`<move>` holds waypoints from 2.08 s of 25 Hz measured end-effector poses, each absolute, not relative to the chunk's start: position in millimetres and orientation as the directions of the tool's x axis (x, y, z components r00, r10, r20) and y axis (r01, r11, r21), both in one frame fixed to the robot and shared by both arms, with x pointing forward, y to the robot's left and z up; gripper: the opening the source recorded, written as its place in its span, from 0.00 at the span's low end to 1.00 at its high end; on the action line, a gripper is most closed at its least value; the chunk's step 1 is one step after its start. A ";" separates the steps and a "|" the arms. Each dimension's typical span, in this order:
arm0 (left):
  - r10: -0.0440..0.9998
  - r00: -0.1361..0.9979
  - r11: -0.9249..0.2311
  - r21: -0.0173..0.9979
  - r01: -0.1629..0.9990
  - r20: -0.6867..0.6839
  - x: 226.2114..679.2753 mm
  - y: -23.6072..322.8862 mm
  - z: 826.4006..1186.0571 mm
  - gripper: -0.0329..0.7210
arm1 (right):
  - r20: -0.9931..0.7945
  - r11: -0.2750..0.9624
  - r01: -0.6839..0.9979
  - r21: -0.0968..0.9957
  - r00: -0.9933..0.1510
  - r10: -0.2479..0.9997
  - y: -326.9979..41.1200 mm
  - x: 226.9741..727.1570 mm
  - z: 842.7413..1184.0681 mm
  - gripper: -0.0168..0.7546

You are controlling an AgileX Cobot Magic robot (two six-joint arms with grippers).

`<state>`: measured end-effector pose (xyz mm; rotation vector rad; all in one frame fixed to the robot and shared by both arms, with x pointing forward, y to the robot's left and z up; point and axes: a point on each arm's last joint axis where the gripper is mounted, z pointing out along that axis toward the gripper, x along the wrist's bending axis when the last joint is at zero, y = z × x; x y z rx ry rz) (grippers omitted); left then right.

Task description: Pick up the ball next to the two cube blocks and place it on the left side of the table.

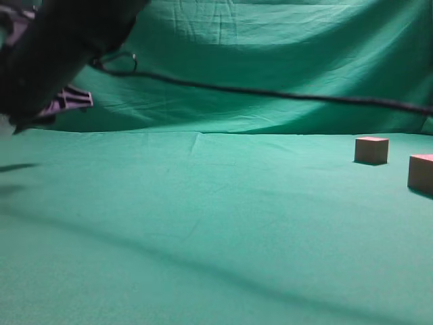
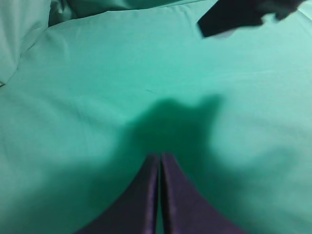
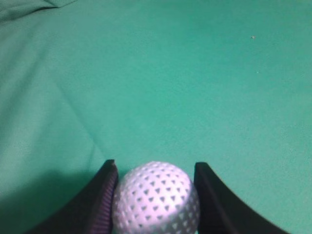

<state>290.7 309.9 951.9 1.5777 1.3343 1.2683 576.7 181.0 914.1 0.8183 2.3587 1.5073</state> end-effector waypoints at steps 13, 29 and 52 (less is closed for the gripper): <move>0.972 -0.011 -0.223 0.933 0.284 0.235 290.7 309.9 951.9 0.04 | 0.018 0.355 0.255 0.900 -0.834 0.552 184.6 577.0 887.1 0.87; 0.972 -0.011 -0.223 0.933 0.284 0.235 290.7 309.9 951.9 0.04 | 0.174 0.550 0.446 0.706 -0.862 0.476 42.6 568.1 1131.9 0.07; 0.972 -0.011 -0.223 0.933 0.284 0.235 290.7 309.9 951.9 0.04 | 0.086 0.366 0.650 0.666 -0.554 0.828 -161.8 415.4 1162.5 0.02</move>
